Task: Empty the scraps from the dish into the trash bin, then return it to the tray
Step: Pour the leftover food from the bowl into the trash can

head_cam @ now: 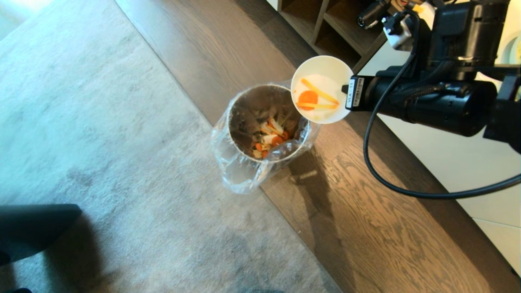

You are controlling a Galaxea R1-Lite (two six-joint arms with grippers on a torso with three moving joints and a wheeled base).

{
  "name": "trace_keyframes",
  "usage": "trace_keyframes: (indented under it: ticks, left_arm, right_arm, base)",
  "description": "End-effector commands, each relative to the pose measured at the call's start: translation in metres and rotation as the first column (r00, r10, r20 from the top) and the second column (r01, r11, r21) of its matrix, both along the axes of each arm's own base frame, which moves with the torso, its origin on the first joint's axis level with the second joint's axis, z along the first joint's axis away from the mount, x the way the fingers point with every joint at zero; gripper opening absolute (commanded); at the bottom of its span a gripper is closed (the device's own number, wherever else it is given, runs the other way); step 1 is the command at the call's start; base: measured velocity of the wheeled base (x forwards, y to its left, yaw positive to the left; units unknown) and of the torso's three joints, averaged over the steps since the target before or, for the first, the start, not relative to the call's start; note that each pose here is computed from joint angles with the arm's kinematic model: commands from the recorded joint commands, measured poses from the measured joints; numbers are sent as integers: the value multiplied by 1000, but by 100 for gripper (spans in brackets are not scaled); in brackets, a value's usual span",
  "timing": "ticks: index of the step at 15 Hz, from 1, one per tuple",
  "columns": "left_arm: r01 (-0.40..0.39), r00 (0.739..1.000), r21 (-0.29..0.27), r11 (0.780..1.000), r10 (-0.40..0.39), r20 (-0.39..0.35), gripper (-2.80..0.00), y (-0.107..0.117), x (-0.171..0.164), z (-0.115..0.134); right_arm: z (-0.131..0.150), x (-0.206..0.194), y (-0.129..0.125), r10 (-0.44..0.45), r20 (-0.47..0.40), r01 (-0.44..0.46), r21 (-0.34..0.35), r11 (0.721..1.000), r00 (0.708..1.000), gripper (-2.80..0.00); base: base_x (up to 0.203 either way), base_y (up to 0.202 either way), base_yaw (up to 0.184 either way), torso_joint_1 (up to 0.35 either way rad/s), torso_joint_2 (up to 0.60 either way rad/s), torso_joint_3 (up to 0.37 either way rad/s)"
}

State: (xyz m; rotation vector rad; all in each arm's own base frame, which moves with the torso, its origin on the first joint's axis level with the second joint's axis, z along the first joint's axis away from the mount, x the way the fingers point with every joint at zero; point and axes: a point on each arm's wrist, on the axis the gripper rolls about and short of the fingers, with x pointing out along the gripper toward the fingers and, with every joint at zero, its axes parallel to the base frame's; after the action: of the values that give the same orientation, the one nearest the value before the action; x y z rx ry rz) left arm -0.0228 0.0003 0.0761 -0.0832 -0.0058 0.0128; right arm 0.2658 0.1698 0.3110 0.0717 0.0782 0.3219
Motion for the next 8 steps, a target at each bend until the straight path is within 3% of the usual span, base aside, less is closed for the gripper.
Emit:
trace_keyframes:
  ticks: [1,5,8]
  left_arm:
    - [-1,1000,-1,1000,1,1,-280,0,0,0]
    - [-1,1000,-1,1000,1,1,-280,0,0,0]
    - [-1,1000,-1,1000,1,1,-280,0,0,0]
  right_arm:
    - [-4,9,12,17,59,-15,-40,999,998,-280]
    - [-4,19,24,44,240,5,-200,980,970,-280]
    - [-8,18,39,87,310,5,-284,959,947,-280]
  base:
    - [0,0,0,0,0,0]
    - [0,0,0,0,0,0]
    - [0,0,0,0,0,0]
